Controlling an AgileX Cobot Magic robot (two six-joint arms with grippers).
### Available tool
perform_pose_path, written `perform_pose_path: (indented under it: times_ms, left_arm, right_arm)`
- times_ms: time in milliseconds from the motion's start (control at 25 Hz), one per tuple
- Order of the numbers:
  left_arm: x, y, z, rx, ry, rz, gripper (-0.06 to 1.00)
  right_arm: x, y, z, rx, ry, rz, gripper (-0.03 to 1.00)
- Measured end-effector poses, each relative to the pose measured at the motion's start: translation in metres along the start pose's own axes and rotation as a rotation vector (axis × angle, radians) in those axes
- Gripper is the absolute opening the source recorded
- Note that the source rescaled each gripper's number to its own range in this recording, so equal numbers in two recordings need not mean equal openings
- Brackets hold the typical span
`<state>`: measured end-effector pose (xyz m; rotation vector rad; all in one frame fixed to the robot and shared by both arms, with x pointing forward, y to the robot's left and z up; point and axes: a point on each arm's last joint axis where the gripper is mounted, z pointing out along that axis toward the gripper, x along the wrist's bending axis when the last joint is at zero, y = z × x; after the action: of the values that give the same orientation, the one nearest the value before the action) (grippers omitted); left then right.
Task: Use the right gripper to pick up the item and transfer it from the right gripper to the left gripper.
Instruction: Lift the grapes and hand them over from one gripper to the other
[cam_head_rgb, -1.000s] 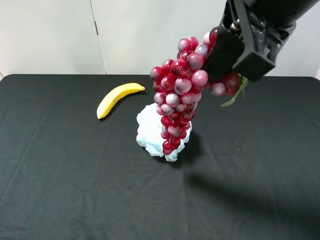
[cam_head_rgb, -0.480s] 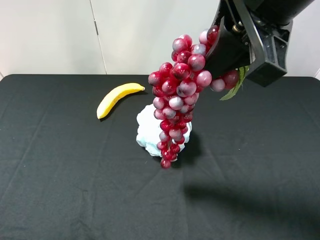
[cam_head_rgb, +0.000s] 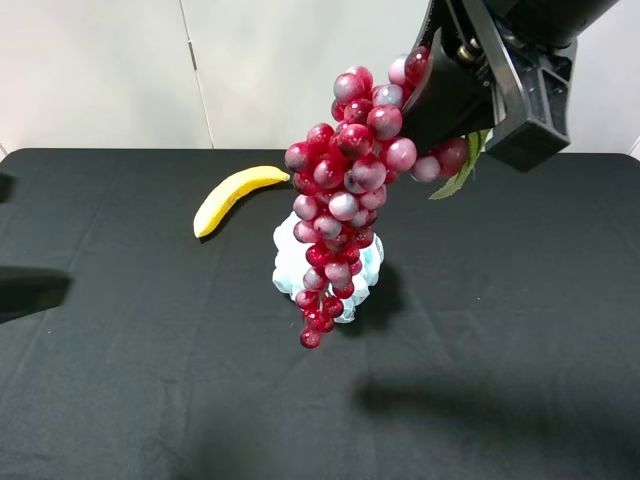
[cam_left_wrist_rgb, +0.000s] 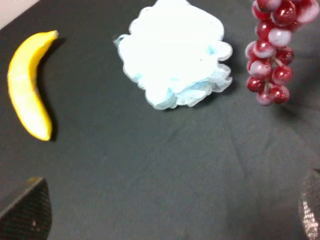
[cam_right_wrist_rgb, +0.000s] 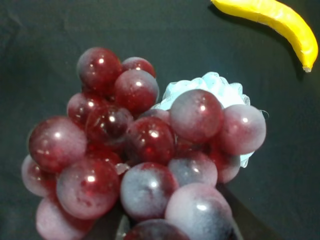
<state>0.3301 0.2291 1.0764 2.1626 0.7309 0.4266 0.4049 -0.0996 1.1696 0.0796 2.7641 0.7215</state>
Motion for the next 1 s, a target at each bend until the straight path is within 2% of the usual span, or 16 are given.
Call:
perform_pose_path:
  times_ms: [160, 320, 440, 760, 1000]
  left_arm:
    - [0.001, 0.009, 0.030, 0.036, -0.065, 0.050, 0.99]
    - [-0.011, 0.018, 0.058, 0.039, -0.141, 0.109, 0.99]
    - [-0.020, 0.024, 0.076, 0.021, -0.164, 0.150, 0.99]
    - [-0.045, 0.034, 0.119, -0.046, -0.166, 0.204, 0.99]
    - [-0.060, 0.039, 0.147, -0.116, -0.123, 0.173, 0.99]
  right_arm:
    - [0.000, 0.000, 0.000, -0.003, 0.000, 0.001, 0.01]
    - [0.000, 0.000, 0.000, -0.003, 0.001, 0.001, 0.01]
    - [0.000, 0.000, 0.000, -0.004, 0.002, 0.002, 0.00]
    - [0.000, 0.000, 0.000, -0.004, 0.002, 0.002, 0.00]
    - [0.000, 0.000, 0.000, -0.004, 0.002, 0.002, 0.00]
